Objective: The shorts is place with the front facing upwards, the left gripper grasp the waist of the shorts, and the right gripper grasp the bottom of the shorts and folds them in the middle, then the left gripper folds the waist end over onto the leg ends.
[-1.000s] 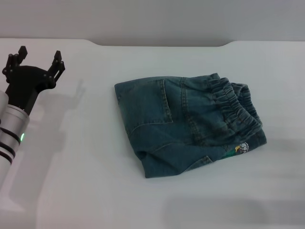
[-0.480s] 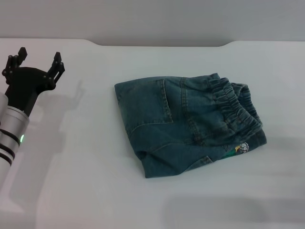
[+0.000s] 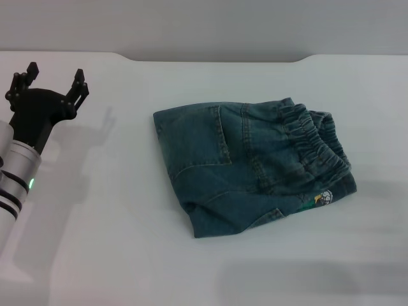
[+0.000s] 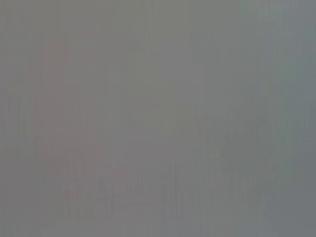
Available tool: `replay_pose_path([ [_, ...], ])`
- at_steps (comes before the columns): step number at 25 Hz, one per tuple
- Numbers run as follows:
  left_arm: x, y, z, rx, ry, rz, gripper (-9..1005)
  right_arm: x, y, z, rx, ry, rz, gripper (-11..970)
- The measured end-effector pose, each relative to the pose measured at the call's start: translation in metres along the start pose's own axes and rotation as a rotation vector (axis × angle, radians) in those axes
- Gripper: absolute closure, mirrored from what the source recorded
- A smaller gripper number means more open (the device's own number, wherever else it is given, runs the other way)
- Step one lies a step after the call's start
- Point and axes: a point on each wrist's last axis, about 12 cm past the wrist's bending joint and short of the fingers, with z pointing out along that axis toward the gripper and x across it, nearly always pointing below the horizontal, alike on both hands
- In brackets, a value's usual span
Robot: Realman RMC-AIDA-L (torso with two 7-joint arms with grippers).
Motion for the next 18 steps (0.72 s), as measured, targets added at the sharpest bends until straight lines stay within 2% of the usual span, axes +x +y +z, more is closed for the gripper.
replay_pose_path([
  [18,-0.0012,-0.001,0.0024,0.003,-0.001,0.005,149,-0.0003,0.0004,0.0032,-0.005,-0.003,-0.002,245],
])
